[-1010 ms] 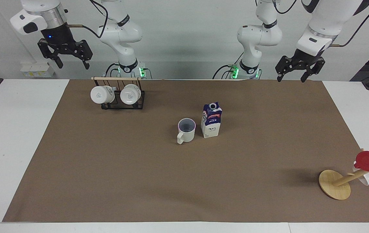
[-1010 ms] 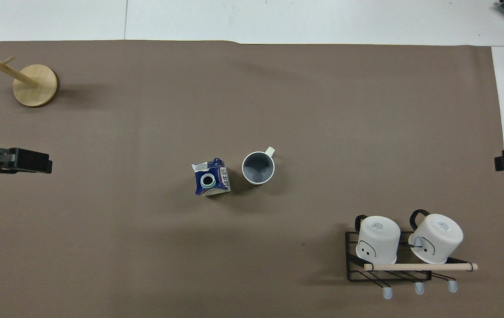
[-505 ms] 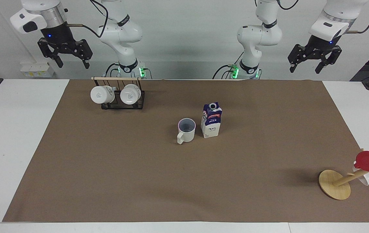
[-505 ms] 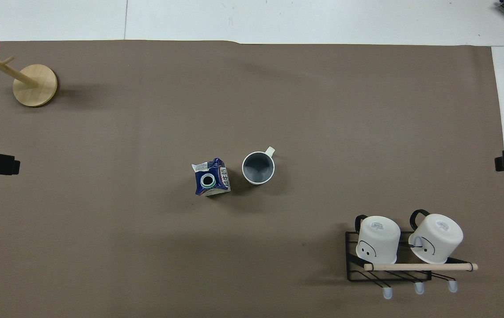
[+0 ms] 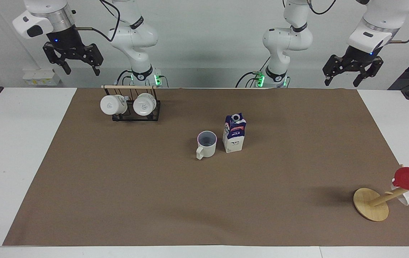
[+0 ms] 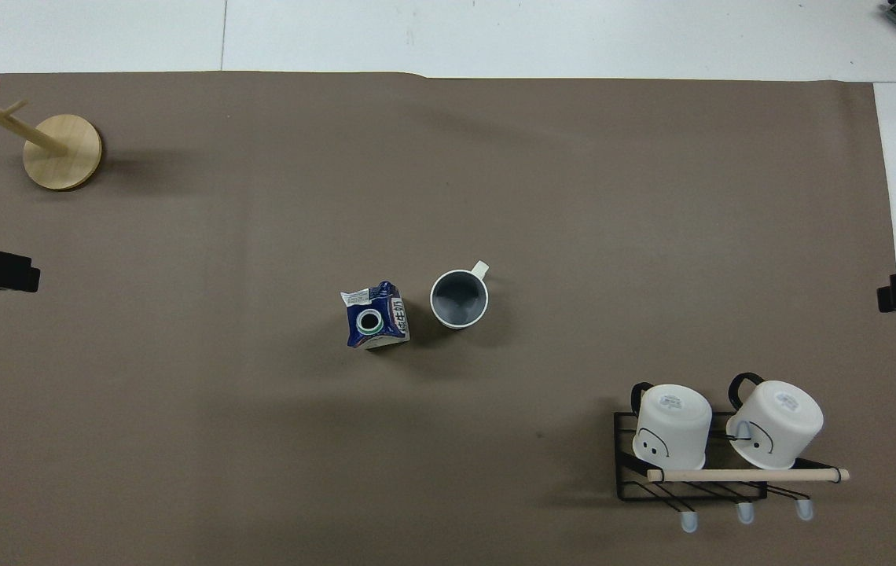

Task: Place cup and milk on table

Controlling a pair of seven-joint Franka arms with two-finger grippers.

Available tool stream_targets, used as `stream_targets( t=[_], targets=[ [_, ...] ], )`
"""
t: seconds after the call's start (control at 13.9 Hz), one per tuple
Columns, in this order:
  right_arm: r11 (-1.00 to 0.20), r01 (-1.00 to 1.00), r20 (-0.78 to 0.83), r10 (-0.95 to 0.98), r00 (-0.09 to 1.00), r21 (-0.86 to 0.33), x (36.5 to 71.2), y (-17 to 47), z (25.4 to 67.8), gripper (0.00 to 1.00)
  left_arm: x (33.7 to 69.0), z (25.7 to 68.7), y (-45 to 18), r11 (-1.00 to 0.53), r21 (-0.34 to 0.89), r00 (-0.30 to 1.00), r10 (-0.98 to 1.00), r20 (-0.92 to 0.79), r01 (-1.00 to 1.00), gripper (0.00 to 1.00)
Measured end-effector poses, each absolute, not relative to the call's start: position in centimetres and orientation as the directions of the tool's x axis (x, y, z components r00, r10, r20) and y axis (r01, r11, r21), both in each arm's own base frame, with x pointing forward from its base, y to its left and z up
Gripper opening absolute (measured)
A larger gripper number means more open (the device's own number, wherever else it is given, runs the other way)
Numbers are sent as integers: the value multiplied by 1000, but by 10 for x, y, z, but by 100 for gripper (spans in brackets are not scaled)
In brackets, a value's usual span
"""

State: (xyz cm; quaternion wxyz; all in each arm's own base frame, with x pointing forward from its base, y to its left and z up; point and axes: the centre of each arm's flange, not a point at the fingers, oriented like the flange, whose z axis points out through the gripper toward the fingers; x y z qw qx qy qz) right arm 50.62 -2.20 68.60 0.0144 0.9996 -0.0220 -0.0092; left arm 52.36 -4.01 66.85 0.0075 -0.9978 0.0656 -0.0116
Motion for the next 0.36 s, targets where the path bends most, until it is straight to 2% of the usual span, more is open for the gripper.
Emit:
stream_targets(
  t=[0.36],
  targets=[
    [-999,-43,-26,-44,999,29,506,-22,682,100,527,669,-42,-991,-17,991,-133,25,-132,100]
  ],
)
